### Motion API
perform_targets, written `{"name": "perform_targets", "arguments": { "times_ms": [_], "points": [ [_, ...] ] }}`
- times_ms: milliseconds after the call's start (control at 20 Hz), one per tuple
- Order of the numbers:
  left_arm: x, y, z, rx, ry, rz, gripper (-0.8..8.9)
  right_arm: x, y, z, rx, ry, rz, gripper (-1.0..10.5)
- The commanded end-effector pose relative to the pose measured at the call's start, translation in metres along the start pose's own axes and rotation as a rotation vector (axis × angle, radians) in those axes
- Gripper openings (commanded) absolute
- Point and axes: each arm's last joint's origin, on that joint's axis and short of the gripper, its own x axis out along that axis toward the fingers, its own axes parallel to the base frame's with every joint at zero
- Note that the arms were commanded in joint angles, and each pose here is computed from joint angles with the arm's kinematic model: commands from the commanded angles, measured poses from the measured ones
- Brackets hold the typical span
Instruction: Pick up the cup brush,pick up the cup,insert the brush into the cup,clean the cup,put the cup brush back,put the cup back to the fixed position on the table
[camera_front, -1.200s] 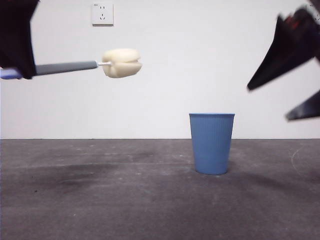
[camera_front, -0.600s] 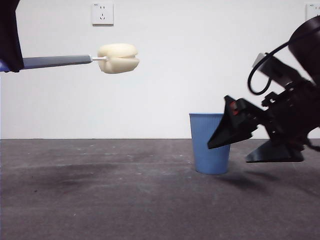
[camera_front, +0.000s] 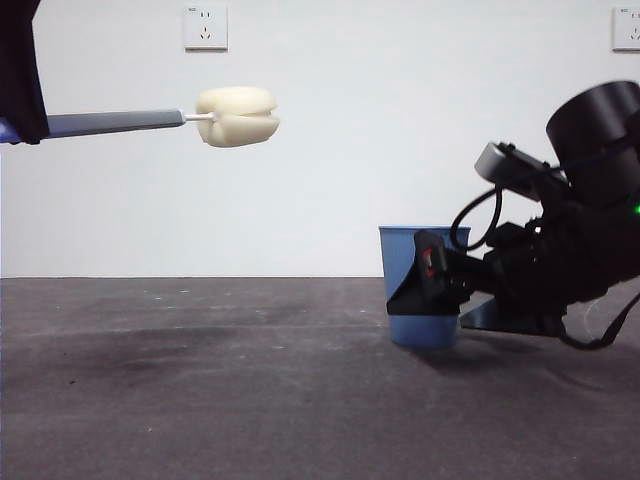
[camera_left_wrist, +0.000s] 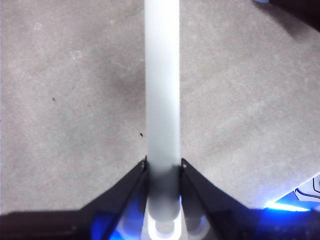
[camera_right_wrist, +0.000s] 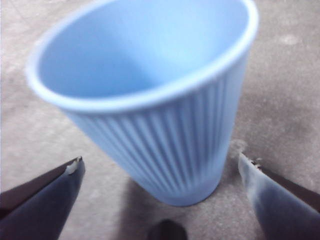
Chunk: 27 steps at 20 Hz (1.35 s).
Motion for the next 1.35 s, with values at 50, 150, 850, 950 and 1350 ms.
{"name": "perform_targets", "arguments": {
  "times_ms": [50,150,850,950,1350],
  "points": [
    [-0.001,0.0,0.0,0.005,-0.01,-0.002,-0.08,0.004,0.0,-0.005,0.017,-0.026,-0.017,5.9],
    [-0.001,0.0,0.0,0.005,-0.01,-0.001,-0.08,0.008,-0.001,-0.004,0.021,-0.036,-0.018,5.9],
    [-0.001,0.0,0.0,0.008,-0.009,-0.001,-0.08,0.017,0.002,0.006,0.027,-0.061,-0.044,0.3],
    [-0.001,0.0,0.0,0.011,-0.009,-0.001,-0.08,0.017,0.004,0.005,0.025,-0.06,-0.034,-0.1],
    [0.0,0.0,-0.005,0.168,0.051,0.002,-0.09,-0.016,0.021,0.035,-0.157,0.133,-0.05,-0.1]
  ]
}}
